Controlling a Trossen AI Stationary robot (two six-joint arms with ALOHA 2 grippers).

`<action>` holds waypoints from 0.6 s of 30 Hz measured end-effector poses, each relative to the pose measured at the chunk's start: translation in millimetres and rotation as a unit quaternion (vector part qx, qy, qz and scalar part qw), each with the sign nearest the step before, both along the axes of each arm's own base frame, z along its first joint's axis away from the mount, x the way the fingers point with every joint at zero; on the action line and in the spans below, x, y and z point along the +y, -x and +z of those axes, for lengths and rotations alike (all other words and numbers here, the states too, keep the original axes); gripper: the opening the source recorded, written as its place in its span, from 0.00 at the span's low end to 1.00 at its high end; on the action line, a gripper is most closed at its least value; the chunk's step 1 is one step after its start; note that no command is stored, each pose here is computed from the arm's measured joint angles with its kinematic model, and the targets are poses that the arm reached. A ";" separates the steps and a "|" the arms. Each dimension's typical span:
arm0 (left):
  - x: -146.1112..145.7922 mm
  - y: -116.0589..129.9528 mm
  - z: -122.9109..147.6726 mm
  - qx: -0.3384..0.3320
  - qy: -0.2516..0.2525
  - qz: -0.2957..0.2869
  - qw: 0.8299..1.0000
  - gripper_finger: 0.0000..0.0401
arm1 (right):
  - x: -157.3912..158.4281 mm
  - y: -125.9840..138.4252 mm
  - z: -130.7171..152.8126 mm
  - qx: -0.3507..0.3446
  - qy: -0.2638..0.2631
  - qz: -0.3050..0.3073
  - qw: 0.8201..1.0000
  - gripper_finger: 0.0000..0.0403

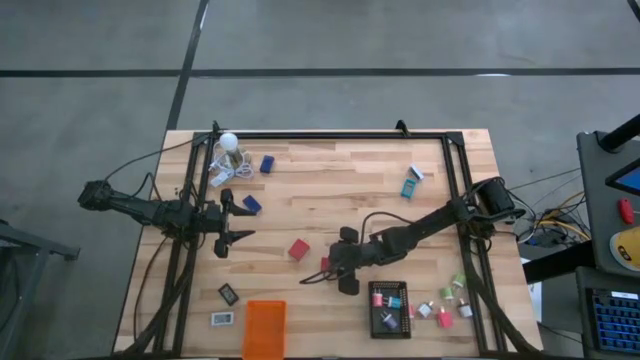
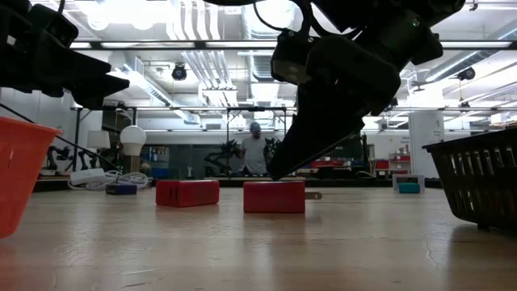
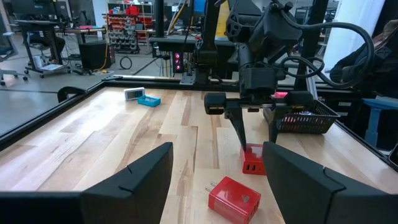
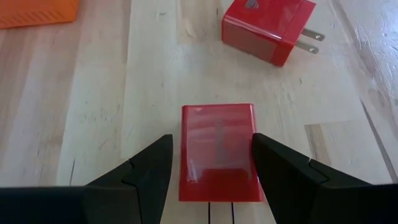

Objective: Pick & Place Office items
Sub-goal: Put the right red charger adapter into the black bin

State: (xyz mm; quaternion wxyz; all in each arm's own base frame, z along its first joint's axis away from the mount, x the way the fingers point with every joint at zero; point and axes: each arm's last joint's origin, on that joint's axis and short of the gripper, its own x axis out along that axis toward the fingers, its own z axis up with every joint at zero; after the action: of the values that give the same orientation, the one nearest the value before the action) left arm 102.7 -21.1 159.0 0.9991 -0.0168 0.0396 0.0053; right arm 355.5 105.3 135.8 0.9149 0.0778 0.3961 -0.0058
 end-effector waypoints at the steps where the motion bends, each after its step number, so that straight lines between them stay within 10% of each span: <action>1: 0.0 0.0 0.1 0.000 0.000 0.000 1.000 0.63 | 0.0 0.0 0.0 0.000 0.000 0.000 1.000 0.53; 18: 0.0 0.0 0.1 0.000 0.000 0.000 1.000 0.63 | 0.1 0.4 -0.5 0.001 -0.009 -0.010 1.000 0.64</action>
State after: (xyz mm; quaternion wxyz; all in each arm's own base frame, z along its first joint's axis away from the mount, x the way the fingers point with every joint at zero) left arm 102.7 -21.0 159.1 0.9991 -0.0169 0.0395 0.0053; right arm 355.1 105.4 135.3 0.9136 0.0895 0.3966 -0.0114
